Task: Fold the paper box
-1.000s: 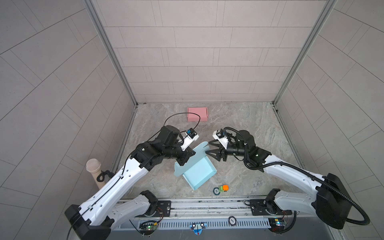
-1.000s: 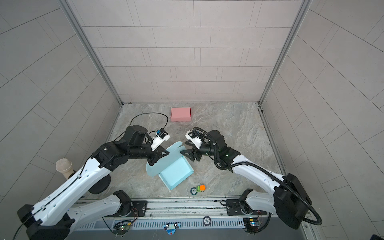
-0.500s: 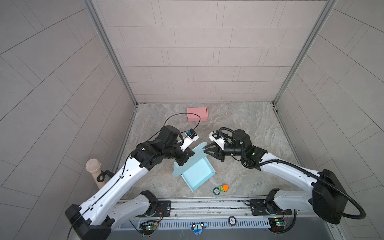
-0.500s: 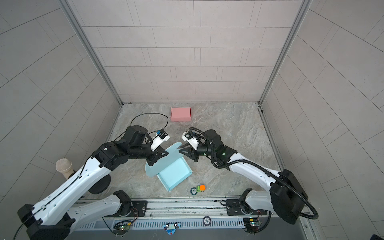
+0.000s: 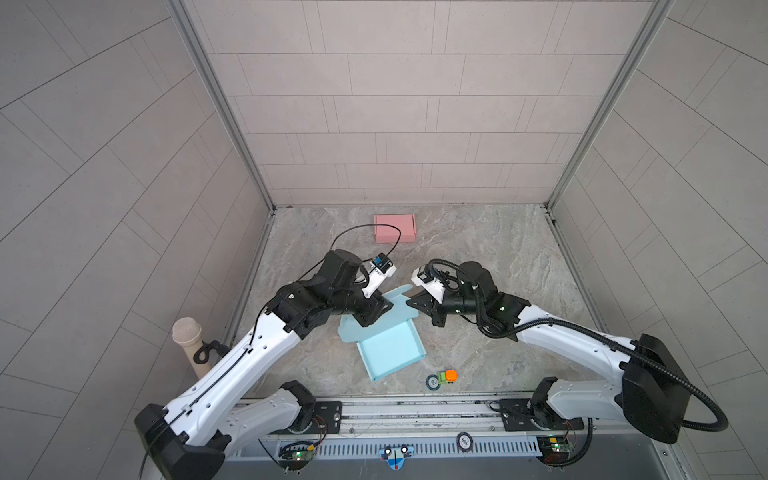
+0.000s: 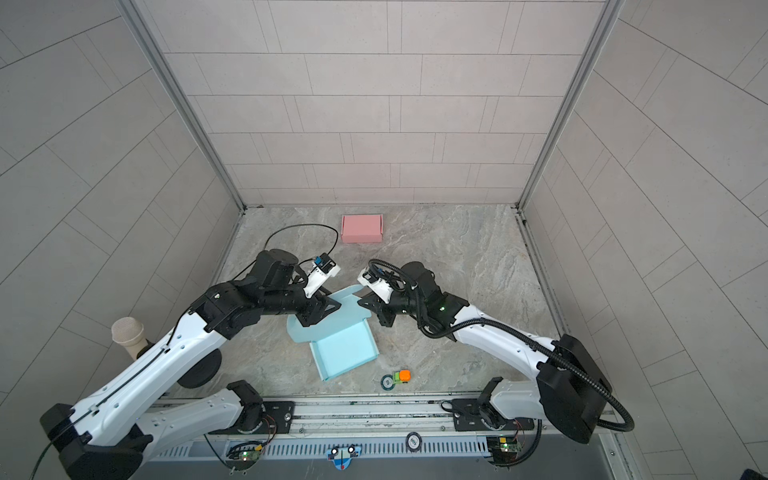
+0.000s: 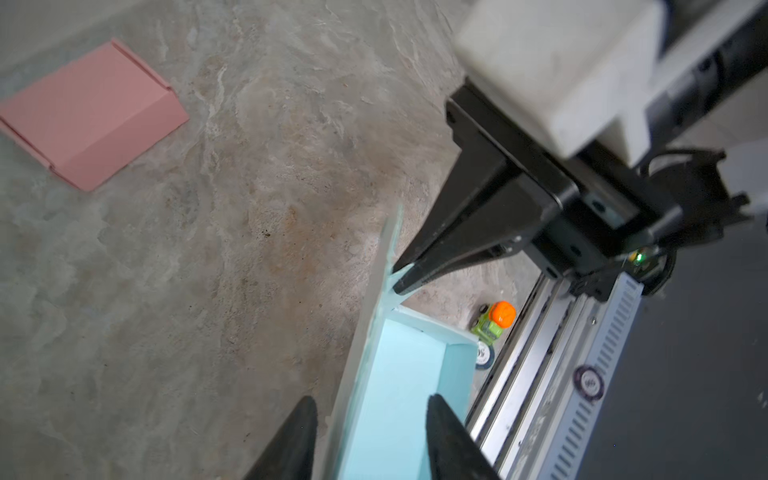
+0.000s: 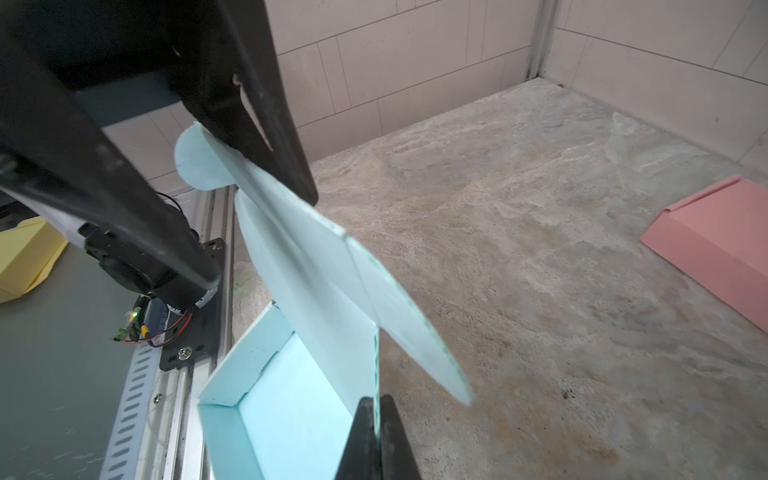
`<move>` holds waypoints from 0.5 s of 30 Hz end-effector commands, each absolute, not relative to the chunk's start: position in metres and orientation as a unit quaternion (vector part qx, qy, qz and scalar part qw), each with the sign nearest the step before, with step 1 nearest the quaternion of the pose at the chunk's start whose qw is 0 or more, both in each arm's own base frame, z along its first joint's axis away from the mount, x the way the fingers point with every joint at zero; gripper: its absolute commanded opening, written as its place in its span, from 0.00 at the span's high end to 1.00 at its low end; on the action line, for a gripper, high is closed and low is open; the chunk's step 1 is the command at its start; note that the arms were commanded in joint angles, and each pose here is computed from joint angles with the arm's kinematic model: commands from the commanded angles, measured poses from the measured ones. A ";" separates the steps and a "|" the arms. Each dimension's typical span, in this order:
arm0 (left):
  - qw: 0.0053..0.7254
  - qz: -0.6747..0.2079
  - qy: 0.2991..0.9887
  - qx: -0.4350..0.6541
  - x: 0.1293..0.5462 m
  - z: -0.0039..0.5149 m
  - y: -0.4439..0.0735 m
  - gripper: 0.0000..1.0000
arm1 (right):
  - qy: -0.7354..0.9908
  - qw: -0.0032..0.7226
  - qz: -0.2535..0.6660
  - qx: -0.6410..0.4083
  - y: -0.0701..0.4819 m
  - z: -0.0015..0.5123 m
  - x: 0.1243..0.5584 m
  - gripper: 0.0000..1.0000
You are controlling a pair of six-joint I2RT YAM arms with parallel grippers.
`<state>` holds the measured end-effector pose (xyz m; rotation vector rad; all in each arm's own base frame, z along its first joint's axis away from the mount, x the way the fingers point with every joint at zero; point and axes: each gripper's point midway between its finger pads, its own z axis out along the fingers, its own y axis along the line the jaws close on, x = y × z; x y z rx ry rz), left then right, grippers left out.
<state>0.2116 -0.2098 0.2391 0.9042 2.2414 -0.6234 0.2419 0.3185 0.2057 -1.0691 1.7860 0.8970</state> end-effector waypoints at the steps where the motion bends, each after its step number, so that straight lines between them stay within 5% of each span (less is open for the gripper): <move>1: 0.343 -0.253 0.863 0.273 0.229 0.237 -0.203 0.38 | 0.732 0.439 0.313 -0.417 0.308 0.198 0.259 1.00; 7: 0.367 -0.247 0.883 0.159 0.247 0.208 -0.185 0.09 | 0.781 0.408 0.288 -0.374 0.289 0.172 0.290 1.00; 15: 0.380 -0.253 0.889 0.046 0.267 0.167 -0.158 0.02 | 0.806 0.375 0.274 -0.366 0.286 0.151 0.302 1.00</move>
